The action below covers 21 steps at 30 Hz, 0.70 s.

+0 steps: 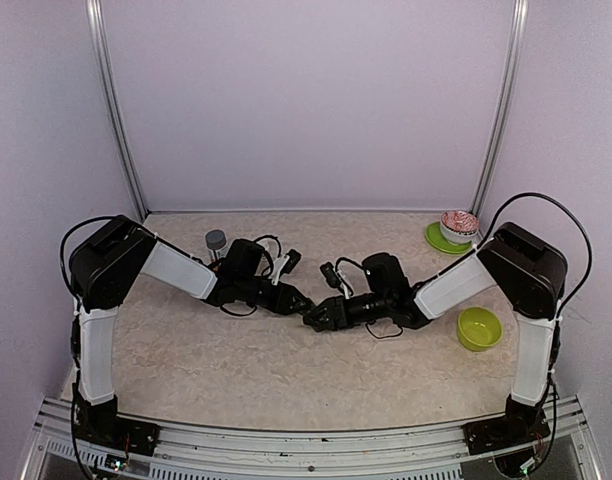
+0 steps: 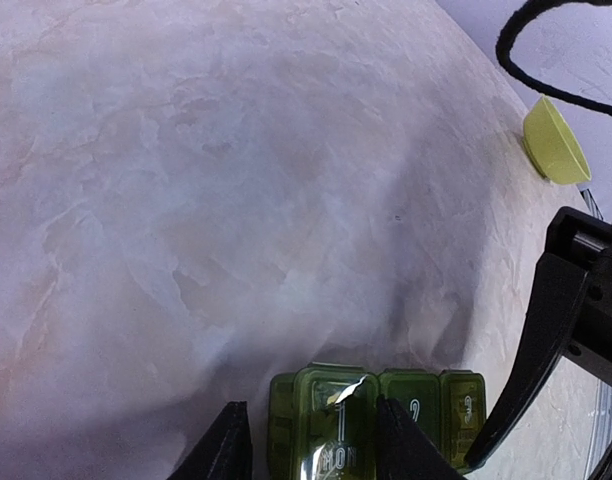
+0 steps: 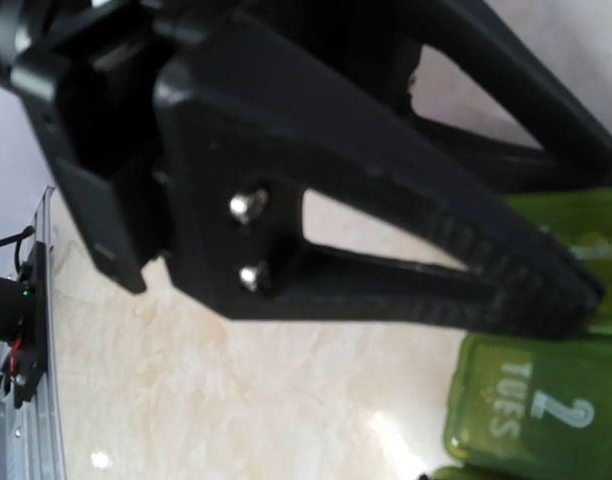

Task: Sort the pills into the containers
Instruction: Close the lid of the pill container on the pill container.

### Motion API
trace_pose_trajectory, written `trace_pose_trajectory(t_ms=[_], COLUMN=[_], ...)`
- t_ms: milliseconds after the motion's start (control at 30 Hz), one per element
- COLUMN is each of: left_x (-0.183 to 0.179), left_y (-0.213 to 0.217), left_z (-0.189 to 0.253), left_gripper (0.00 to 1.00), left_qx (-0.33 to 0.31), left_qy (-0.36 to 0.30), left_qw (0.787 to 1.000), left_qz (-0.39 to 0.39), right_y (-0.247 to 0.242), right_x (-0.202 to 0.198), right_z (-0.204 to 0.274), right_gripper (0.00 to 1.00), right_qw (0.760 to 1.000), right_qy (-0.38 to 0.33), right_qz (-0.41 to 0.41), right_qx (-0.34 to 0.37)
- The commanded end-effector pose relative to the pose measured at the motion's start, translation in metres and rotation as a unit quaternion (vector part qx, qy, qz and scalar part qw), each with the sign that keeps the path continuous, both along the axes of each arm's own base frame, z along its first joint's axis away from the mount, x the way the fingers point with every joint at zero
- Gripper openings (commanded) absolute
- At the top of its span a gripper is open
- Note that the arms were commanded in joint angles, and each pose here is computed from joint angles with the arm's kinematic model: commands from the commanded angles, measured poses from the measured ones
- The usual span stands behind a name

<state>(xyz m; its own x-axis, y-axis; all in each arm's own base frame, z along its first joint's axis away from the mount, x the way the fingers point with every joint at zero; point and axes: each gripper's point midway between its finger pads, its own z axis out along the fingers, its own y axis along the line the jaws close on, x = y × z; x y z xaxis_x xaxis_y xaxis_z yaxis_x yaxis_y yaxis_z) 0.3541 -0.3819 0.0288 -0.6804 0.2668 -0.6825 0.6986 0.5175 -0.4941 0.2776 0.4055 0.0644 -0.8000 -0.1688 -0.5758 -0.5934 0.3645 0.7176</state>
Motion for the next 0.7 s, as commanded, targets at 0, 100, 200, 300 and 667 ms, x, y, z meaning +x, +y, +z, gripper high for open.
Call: trace_pose_trajectory(t_ms=[0,100,200,300,667], left_x=[-0.017,-0.016,-0.016,-0.017,-0.015], left_y=[0.014,0.014,0.015,0.016,0.017], left_z=[-0.041,-0.042,-0.042,-0.043,-0.042], left_gripper=[0.41,0.41,0.41,0.41,0.41], left_qx=[0.063,0.064,0.066,0.067,0.069], left_qy=[0.048,0.050,0.051,0.053,0.052], left_qw=[0.997,0.997,0.996,0.996,0.996], left_qz=[0.010,0.011,0.012,0.013,0.014], right_y=[0.002,0.003,0.003,0.001,-0.009], right_x=[-0.002,-0.003,-0.006,-0.010,-0.015], right_z=[-0.017,-0.022,-0.029,-0.034,-0.046], right_gripper=[0.47,0.47,0.46,0.46,0.45], right_qw=[0.999,0.999,0.998,0.997,0.997], right_qy=[0.007,0.008,0.008,0.009,0.036], right_qz=[0.002,0.003,0.007,0.012,0.003], right_qx=[-0.032,-0.046,-0.063,-0.071,-0.066])
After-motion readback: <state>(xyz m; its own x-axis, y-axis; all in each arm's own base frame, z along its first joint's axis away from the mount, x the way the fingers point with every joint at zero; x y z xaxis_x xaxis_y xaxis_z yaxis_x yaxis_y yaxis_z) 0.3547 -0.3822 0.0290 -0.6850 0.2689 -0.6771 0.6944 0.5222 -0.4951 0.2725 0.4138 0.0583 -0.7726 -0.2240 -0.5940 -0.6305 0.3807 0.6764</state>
